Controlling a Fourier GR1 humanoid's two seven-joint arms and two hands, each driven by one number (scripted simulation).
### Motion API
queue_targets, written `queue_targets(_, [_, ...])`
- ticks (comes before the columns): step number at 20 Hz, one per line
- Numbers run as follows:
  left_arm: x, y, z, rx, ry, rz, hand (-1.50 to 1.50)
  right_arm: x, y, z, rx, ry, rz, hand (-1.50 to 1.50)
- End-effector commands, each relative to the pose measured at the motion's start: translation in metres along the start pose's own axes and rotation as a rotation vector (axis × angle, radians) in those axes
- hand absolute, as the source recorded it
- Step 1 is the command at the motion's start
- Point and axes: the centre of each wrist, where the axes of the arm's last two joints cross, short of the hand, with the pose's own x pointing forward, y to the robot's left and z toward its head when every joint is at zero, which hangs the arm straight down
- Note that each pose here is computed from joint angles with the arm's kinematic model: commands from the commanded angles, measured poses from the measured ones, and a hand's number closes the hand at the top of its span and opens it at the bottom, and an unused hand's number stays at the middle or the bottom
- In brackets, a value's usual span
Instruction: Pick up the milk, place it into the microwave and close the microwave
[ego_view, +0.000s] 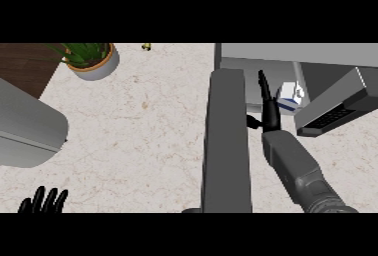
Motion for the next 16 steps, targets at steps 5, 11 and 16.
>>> queue_targets(5, [0.004,-0.006,0.009,0.011,0.021,-0.014,-1.5,-0.031,-0.021,0.039,0.009,-0.036,-0.091,-1.5])
queue_targets(11, [0.008,-0.017,0.003,0.001,0.03,-0.024,-1.5,-0.053,-0.022,0.082,0.066,-0.021,-0.196,-1.5])
queue_targets(16, [-0.014,-0.014,0.025,-0.056,0.089,-0.031,-1.5,-0.057,-0.041,0.082,0.145,-0.011,-0.248,-1.5])
